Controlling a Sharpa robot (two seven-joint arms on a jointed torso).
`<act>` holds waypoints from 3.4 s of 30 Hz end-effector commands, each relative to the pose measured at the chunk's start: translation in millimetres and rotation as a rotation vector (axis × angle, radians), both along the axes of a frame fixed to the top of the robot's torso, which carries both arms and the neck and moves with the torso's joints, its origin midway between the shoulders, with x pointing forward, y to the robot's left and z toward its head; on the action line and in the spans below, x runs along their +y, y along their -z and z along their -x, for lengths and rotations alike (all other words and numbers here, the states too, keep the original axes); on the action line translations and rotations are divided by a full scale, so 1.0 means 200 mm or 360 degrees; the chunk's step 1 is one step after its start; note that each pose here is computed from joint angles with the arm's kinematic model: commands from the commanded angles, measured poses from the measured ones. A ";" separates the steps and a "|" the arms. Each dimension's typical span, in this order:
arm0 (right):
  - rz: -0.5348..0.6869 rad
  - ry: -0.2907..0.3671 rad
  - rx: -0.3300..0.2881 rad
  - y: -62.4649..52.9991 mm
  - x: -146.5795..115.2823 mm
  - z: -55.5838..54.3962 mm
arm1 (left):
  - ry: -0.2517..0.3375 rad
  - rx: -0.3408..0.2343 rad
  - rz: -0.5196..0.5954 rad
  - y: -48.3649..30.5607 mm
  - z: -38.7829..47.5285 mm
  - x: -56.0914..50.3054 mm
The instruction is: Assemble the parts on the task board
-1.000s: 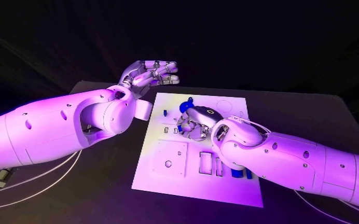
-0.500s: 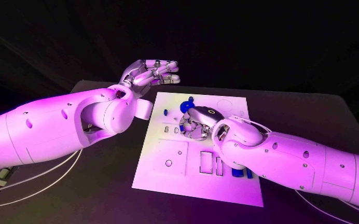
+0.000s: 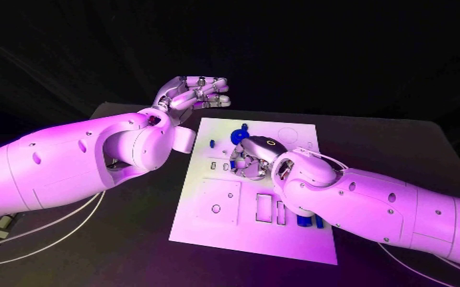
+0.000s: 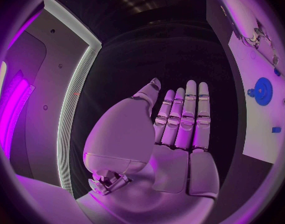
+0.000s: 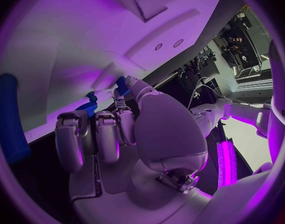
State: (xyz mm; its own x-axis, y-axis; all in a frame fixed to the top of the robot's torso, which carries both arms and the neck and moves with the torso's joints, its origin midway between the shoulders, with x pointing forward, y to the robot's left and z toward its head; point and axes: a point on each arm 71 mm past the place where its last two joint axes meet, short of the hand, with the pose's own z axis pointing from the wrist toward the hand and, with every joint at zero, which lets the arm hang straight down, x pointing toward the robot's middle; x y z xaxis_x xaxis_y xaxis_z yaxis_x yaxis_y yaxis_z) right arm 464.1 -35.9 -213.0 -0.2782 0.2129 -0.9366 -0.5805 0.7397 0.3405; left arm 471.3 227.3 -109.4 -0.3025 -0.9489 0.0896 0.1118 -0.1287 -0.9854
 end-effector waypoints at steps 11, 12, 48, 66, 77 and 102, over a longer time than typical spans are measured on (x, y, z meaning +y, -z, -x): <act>0.0056 0.0012 0.0027 0.03 0.00 0.00 | 0.0033 -0.0009 0.0014 -0.004 0.005 -0.01; 0.0056 0.0011 0.0028 0.03 0.00 0.00 | 0.0032 -0.0009 0.0014 -0.004 0.005 -0.01; -0.0027 0.0017 -0.0045 0.00 -0.01 0.01 | 0.0031 -0.0005 0.0012 -0.002 0.001 0.00; -0.0520 -0.0050 0.0172 -0.30 -0.34 0.02 | 0.0245 0.0106 -0.0432 0.083 -0.068 0.07; -0.0980 0.0300 0.0361 -0.47 -0.84 -0.07 | 0.0576 0.0587 -0.1475 0.288 -0.087 0.10; -0.0995 0.0464 0.0263 -0.48 -1.04 -0.11 | 0.0438 0.0615 -0.2226 0.321 -0.209 -0.12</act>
State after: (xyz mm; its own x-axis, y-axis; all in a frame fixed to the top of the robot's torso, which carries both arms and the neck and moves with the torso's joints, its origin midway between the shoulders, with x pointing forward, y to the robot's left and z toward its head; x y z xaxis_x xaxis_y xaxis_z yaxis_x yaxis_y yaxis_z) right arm 486.4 -243.2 -118.6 -0.2698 0.7878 -0.5537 -0.2771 0.4871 0.8282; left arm 512.0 202.0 -173.7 -0.6573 -0.2969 -0.6927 -0.0555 0.9357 -0.3483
